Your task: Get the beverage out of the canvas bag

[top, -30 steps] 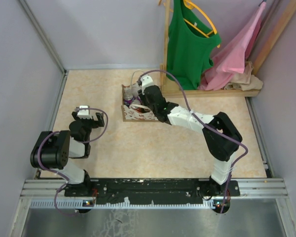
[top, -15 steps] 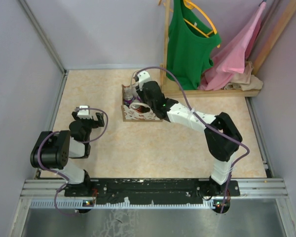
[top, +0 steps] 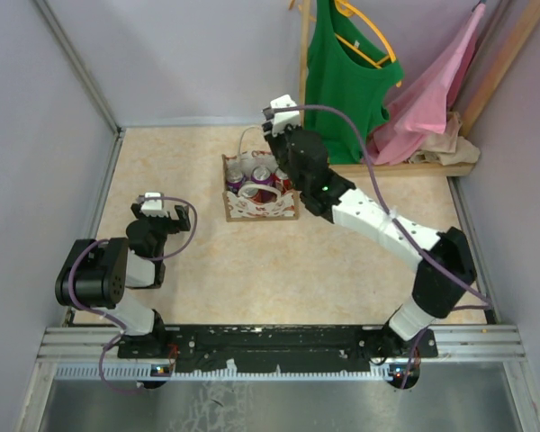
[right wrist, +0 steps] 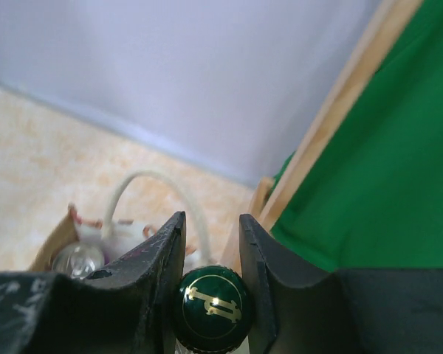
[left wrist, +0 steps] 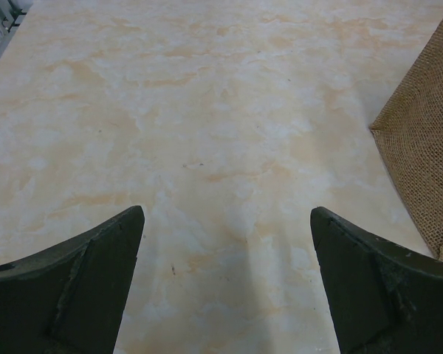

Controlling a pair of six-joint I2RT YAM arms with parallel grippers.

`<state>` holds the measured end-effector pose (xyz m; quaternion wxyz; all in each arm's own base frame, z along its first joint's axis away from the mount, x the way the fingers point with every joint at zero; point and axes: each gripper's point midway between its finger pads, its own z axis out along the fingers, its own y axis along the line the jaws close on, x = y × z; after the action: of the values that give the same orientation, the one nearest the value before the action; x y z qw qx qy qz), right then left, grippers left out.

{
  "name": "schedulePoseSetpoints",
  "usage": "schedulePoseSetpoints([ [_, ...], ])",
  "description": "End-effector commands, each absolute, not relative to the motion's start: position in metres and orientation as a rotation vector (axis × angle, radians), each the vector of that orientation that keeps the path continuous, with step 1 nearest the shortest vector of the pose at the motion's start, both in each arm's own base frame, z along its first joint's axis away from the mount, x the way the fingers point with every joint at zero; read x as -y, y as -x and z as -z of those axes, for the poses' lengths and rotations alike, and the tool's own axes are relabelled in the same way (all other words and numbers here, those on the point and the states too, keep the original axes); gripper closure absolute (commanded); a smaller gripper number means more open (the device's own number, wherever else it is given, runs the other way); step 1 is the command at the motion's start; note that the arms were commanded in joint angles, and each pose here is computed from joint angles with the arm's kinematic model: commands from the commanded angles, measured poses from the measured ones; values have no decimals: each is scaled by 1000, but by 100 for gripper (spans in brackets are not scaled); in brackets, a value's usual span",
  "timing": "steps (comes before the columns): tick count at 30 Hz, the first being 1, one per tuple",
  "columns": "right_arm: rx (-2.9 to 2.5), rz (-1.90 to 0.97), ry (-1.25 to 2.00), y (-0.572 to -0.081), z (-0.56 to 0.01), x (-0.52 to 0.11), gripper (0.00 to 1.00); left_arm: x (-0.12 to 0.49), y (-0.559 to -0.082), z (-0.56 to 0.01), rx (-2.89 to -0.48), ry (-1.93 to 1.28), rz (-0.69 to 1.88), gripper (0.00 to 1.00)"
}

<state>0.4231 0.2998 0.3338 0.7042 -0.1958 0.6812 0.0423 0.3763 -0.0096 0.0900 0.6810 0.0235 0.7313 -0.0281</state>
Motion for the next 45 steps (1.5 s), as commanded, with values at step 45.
schedulePoseSetpoints([
  [45,-1530,93,-241,-477,-251,-64,100,11,-380,-94,-1625,-63,62,0],
])
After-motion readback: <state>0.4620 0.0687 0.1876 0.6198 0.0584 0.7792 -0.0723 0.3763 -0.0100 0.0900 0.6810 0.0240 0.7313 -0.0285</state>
